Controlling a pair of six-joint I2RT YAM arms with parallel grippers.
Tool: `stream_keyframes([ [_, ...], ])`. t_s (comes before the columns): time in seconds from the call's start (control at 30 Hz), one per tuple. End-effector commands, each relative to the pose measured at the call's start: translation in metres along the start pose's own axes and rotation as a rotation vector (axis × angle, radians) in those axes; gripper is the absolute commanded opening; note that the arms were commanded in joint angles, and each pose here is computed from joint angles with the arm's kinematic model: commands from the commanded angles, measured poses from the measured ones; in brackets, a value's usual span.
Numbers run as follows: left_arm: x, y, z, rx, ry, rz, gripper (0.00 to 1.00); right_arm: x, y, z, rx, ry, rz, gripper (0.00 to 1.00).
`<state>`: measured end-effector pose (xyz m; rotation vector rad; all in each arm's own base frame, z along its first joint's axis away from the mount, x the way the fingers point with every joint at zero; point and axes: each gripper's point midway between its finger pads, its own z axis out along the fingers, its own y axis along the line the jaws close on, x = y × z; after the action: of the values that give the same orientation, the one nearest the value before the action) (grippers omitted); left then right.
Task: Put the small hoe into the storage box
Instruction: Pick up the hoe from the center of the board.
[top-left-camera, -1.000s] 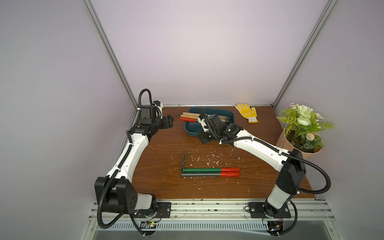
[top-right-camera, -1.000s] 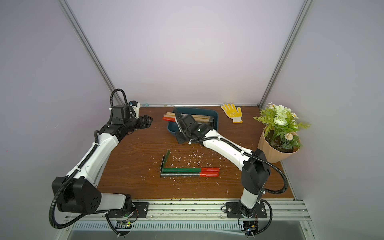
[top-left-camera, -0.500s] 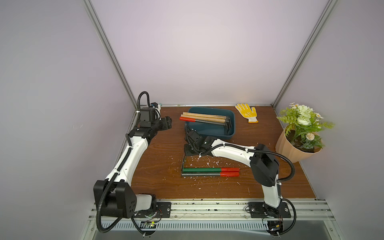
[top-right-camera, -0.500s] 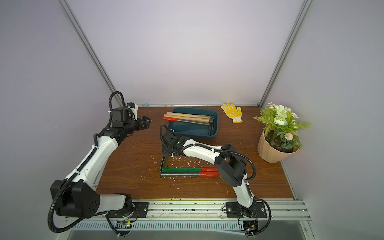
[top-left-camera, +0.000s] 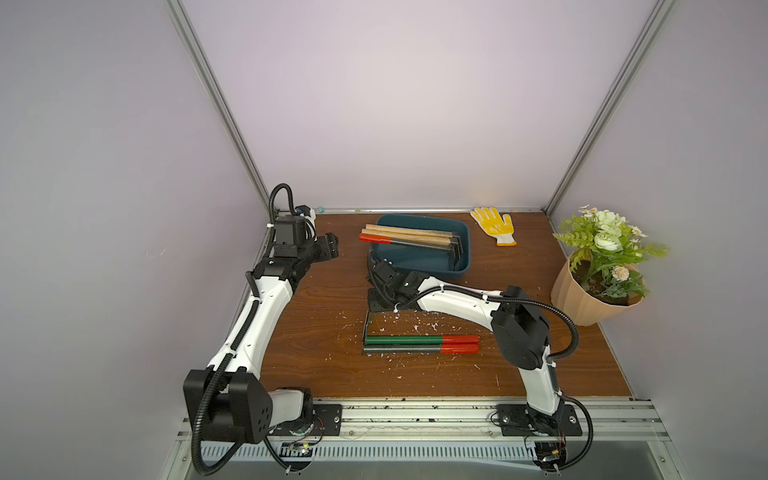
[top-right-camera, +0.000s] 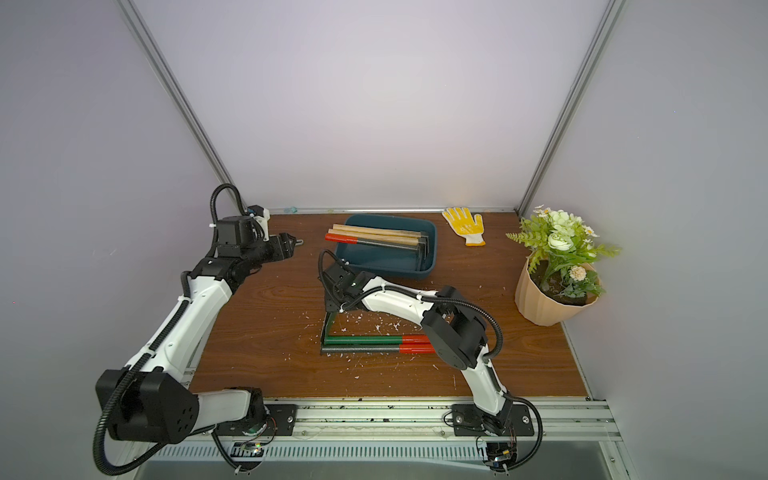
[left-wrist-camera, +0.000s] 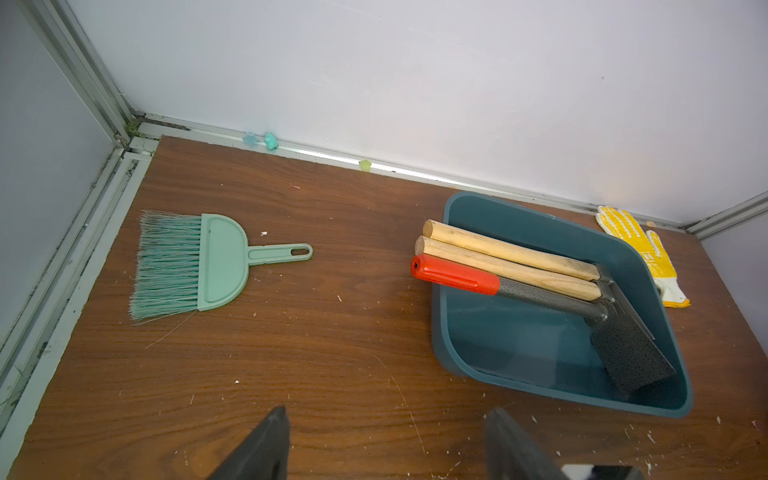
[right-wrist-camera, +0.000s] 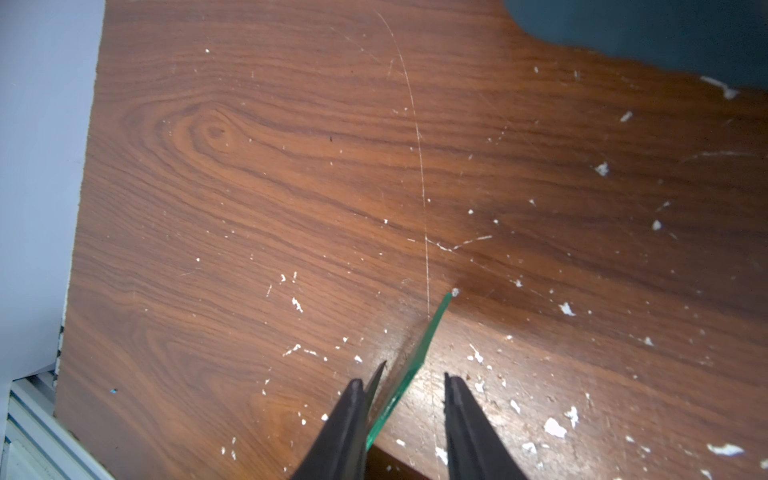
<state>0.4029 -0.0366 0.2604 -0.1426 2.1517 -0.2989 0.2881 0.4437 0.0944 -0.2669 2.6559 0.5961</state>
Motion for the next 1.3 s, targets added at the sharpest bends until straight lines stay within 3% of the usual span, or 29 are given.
stream_keyframes([
  [0.0,-0.003,0.007,-0.001,-0.013,-0.016,-0.009,0.75,-0.007,0.005,-0.002,0.005,-0.016,0.036,0.36],
  [0.8,0.0,0.021,0.0,0.003,-0.019,-0.028,0.75,0.008,0.0,0.043,0.052,0.054,0.055,0.24],
  [1.07,0.0,0.021,0.0,0.001,-0.021,-0.028,0.75,-0.002,-0.009,0.041,0.062,0.023,0.086,0.02],
  [1.27,-0.002,0.019,-0.001,0.01,-0.024,-0.024,0.75,-0.026,-0.006,0.022,0.061,-0.028,0.087,0.0],
])
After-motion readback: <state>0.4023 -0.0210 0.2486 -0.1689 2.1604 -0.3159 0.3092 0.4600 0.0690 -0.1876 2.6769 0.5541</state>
